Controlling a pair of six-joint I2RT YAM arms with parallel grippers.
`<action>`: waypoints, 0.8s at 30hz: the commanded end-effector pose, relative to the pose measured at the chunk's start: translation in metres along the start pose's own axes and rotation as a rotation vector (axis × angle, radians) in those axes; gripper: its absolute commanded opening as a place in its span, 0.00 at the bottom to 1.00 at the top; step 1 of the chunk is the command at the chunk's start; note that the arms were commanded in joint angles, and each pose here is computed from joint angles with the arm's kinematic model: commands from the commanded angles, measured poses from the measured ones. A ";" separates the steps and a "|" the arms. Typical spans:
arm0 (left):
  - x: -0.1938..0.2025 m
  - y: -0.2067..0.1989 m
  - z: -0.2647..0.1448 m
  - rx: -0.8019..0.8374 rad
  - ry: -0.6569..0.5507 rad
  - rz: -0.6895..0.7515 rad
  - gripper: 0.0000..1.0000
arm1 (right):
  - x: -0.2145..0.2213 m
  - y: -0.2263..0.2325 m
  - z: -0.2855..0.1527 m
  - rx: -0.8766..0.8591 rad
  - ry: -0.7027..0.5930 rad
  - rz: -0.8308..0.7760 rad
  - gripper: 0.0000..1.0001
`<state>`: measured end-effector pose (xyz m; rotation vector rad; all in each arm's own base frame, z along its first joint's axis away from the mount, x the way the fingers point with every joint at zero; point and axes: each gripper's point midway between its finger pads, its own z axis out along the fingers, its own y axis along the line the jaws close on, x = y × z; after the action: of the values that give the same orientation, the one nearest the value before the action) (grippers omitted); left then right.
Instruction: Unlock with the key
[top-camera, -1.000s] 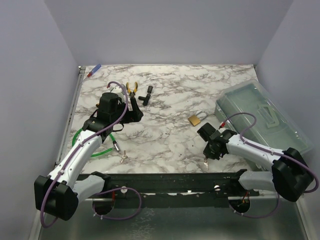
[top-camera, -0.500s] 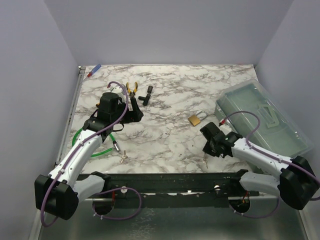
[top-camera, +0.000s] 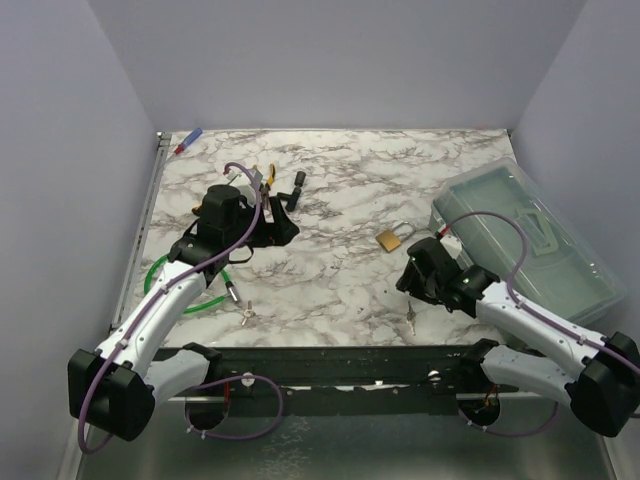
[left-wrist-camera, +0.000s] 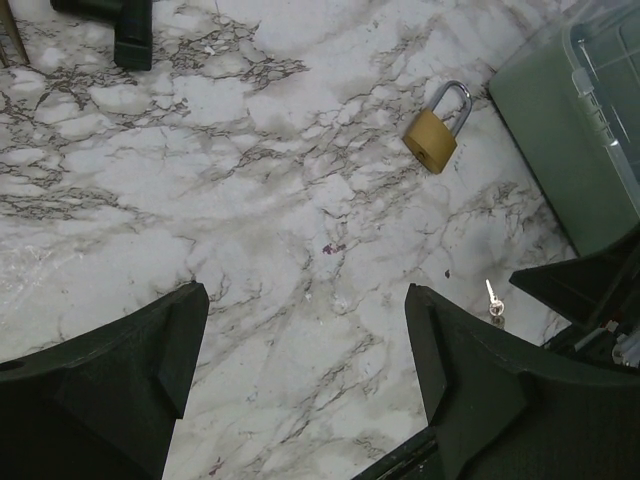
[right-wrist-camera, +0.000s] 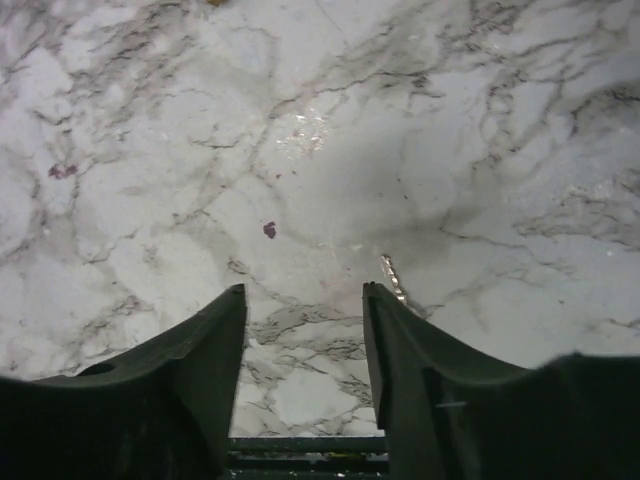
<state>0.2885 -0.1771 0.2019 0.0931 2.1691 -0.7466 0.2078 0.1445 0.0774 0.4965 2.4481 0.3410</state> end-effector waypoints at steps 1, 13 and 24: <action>-0.004 -0.007 -0.004 0.032 -0.031 0.014 0.86 | 0.014 -0.028 -0.005 0.183 0.090 -0.022 0.66; -0.006 -0.005 -0.007 0.021 -0.043 0.029 0.86 | 0.060 -0.050 0.001 0.282 0.282 0.009 0.69; -0.008 -0.003 -0.008 0.007 -0.049 0.034 0.86 | 0.076 -0.061 0.018 0.306 0.313 -0.017 0.45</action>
<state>0.2880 -0.1763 0.2105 0.1026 2.1334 -0.7476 0.1494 0.1229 0.0141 0.5915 2.8113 0.0348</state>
